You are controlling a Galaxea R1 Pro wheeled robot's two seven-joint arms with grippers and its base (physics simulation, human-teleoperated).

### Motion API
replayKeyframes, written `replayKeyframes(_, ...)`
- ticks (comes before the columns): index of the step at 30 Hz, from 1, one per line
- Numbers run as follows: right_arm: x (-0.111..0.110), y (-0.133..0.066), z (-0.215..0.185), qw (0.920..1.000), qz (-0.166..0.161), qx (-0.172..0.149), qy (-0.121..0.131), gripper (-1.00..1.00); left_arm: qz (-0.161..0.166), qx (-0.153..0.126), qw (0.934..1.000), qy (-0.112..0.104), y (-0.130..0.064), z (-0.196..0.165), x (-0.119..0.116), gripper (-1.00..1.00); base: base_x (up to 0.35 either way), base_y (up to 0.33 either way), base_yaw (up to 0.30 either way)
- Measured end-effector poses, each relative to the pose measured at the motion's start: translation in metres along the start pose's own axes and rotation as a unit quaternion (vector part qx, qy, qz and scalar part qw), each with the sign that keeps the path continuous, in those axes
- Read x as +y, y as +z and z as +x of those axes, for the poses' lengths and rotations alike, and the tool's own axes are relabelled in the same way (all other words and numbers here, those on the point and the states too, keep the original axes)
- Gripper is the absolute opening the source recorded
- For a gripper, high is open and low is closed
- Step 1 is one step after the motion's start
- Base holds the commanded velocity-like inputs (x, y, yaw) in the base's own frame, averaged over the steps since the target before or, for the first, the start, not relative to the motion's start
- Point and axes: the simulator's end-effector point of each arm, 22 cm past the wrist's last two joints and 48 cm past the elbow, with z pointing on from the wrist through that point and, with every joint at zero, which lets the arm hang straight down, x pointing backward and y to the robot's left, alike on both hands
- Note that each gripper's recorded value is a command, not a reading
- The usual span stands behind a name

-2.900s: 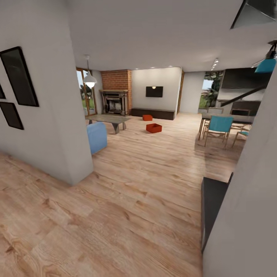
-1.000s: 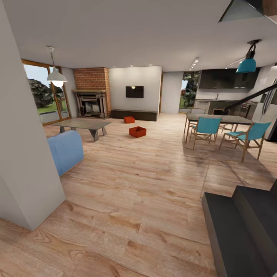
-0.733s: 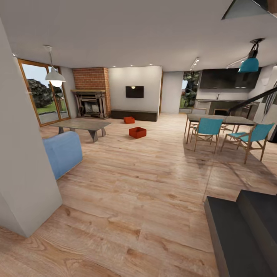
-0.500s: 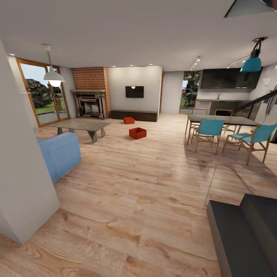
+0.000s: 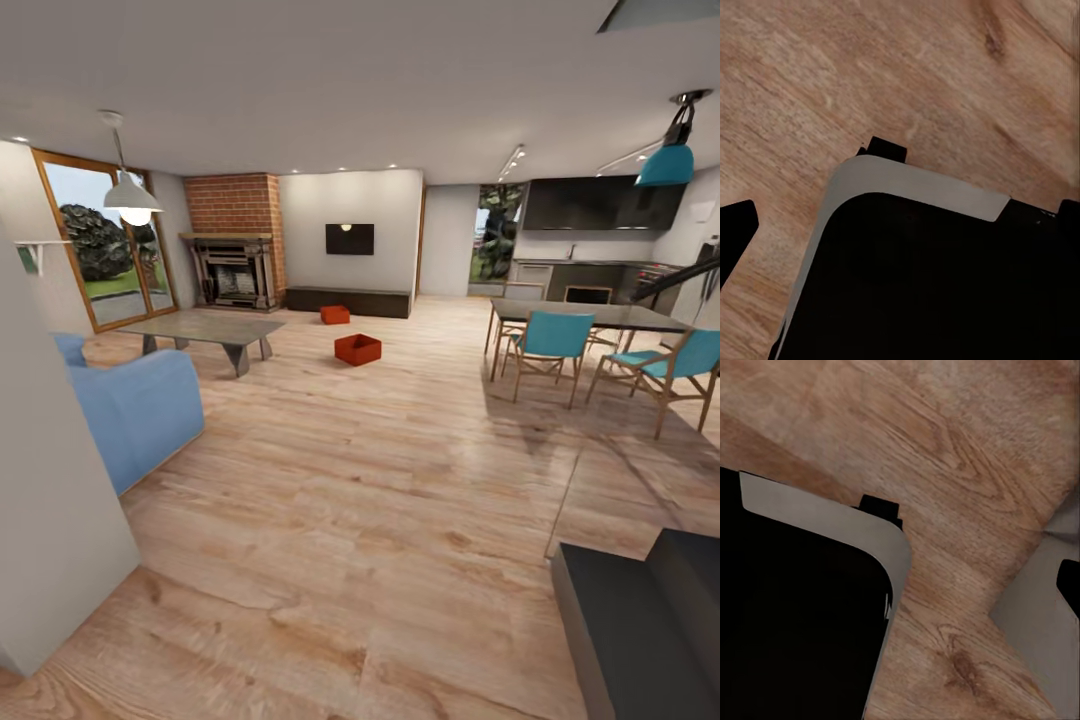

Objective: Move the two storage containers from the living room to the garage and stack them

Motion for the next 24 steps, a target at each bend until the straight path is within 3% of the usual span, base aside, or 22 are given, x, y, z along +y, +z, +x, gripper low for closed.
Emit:
replayKeyframes(16,0.001,0.0,-0.001,1.0,-0.003,-0.003,-0.006,1.0,0.0,-0.003,1.0,0.001,0.0,-0.004,0.001,1.0,0.323,0.0,-0.052)
replayKeyframes(24,0.0,0.0,0.0,1.0,-0.006,0.0,-0.008,1.0,0.0,0.031,0.9995,0.003,0.0,0.011,0.001,1.0,0.323,0.0,-0.005)
